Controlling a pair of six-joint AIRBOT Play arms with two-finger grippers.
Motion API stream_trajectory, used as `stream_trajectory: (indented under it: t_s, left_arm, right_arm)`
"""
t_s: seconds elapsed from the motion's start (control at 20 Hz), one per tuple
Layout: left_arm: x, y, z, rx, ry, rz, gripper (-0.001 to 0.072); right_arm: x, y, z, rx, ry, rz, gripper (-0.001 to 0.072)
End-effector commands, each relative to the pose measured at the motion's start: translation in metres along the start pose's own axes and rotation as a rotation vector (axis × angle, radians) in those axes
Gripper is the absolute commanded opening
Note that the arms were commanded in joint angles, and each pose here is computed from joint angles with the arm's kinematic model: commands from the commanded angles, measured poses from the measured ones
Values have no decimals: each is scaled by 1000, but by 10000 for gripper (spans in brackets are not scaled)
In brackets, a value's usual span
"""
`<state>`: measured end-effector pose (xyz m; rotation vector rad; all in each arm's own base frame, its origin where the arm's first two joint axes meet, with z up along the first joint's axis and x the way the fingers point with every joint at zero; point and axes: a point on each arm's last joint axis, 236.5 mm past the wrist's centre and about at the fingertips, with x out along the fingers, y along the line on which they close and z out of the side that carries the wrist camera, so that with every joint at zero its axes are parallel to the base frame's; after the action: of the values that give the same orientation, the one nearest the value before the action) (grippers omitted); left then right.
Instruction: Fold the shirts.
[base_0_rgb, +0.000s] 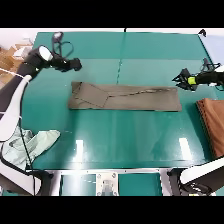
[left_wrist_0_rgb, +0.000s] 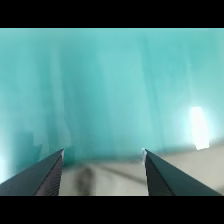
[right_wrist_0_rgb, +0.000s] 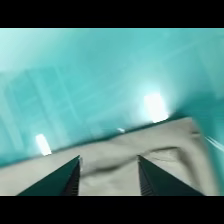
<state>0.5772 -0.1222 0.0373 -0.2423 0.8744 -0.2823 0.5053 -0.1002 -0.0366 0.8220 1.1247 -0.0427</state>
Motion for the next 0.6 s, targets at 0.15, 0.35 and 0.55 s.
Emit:
stream_trajectory:
  t_s: [0.15, 0.35, 0.55]
  left_arm:
    - [-27, 38, -36, -77, 231, 27, 59]
    - [-28, 17, -52, -56, 296, -17, 32]
    - [-18, -25, -56, -12, 294, -75, 32]
  right_arm:
    - [-20, -77, -28, -77, 214, -13, 504]
    - [5, -95, -55, -95, 340, 21, 505]
    - [36, -74, -70, -154, 395, 85, 501]
